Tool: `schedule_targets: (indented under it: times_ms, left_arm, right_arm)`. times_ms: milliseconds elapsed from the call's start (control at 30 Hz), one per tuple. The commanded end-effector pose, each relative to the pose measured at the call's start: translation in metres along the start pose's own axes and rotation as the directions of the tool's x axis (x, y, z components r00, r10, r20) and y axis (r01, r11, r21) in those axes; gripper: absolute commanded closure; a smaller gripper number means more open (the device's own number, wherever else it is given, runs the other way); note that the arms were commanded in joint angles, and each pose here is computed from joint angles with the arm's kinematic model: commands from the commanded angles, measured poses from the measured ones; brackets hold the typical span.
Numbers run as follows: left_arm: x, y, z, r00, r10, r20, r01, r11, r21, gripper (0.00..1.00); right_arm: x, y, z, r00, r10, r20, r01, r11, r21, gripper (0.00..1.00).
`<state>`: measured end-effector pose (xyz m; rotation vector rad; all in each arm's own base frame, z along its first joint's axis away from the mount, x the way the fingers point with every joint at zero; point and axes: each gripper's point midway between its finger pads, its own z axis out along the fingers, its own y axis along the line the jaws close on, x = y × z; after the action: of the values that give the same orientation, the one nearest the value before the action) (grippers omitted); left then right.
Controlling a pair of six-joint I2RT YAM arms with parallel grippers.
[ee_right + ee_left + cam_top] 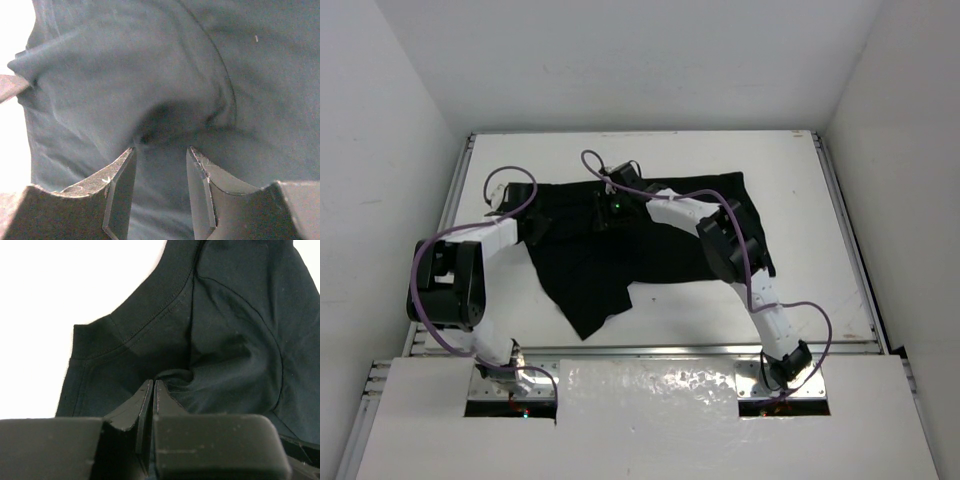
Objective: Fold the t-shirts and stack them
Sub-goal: Fold the flattened tshirt in 1/3 of the way
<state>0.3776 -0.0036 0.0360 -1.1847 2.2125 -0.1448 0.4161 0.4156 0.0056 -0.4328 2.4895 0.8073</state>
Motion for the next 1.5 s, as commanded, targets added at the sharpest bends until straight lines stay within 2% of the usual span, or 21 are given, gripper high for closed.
schedule_targets:
  times_ms: [0,233,367,533,567,667,700,767,900,933,1100,1167,1367,1467]
  left_arm:
    - [-0.016,-0.018,-0.002,0.999,-0.011,0.031,0.010,0.998,0.060,1.00]
    - [-0.019,-0.014,0.003,1.000,-0.023,0.020,0.022,0.998,0.062,1.00]
    - [-0.019,-0.013,0.004,1.000,-0.022,0.019,0.021,0.998,0.064,1.00]
    - [-0.022,-0.016,0.003,0.999,-0.030,0.018,0.028,0.996,0.081,1.00]
    - [-0.023,-0.016,0.002,0.999,-0.030,0.017,0.028,0.996,0.083,1.00]
    - [-0.024,-0.018,0.002,0.999,-0.028,0.018,0.027,0.996,0.090,1.00]
    - [-0.025,-0.019,0.002,0.999,-0.030,0.020,0.028,0.995,0.094,1.00]
    - [-0.025,-0.019,0.002,0.999,-0.026,0.020,0.024,0.995,0.098,1.00]
    - [-0.021,-0.021,0.005,1.000,-0.015,0.002,0.014,0.994,0.109,1.00]
    - [-0.021,-0.020,0.006,1.000,-0.012,-0.001,0.012,0.994,0.108,1.00]
    - [-0.020,-0.024,0.006,1.000,-0.009,-0.012,0.011,0.992,0.126,1.00]
    - [-0.020,-0.024,0.007,1.000,-0.008,-0.016,0.010,0.992,0.127,1.00]
    - [-0.017,-0.022,0.011,1.000,-0.001,-0.030,0.005,0.991,0.132,1.00]
    - [-0.016,-0.022,0.013,0.999,-0.001,-0.042,0.007,0.991,0.133,1.00]
  right_arm:
    - [-0.014,0.009,0.010,0.999,0.016,0.035,-0.015,1.000,-0.017,0.56]
    - [-0.006,0.005,0.021,0.999,0.044,0.018,-0.044,0.999,0.007,0.57]
    - [-0.001,0.001,0.023,0.999,0.043,0.006,-0.043,0.998,0.052,0.61]
    - [0.008,-0.005,0.028,0.999,0.050,-0.008,-0.049,0.993,0.107,0.76]
    - [0.010,-0.006,0.029,0.999,0.050,-0.011,-0.048,0.993,0.111,0.82]
    - [0.011,-0.007,0.029,0.999,0.041,-0.009,-0.039,0.988,0.147,0.86]
    - [0.009,-0.005,0.028,0.999,0.039,-0.002,-0.038,0.988,0.151,0.94]
    - [0.007,-0.004,0.026,0.999,0.037,0.000,-0.036,0.985,0.166,0.96]
    - [0.007,0.023,0.012,0.999,-0.039,0.031,0.035,0.990,0.134,0.70]
    - [-0.001,0.033,0.005,0.996,-0.063,0.062,0.055,0.991,0.123,0.70]
    - [-0.001,0.040,0.013,0.985,-0.159,0.059,0.147,0.974,0.175,0.70]
    - [0.012,0.029,0.023,0.988,-0.154,0.004,0.150,0.967,0.205,0.70]
    - [0.018,0.021,0.031,0.974,-0.227,-0.014,0.222,0.938,0.267,0.69]
    - [0.017,0.018,0.036,0.968,-0.251,-0.030,0.248,0.919,0.307,0.73]
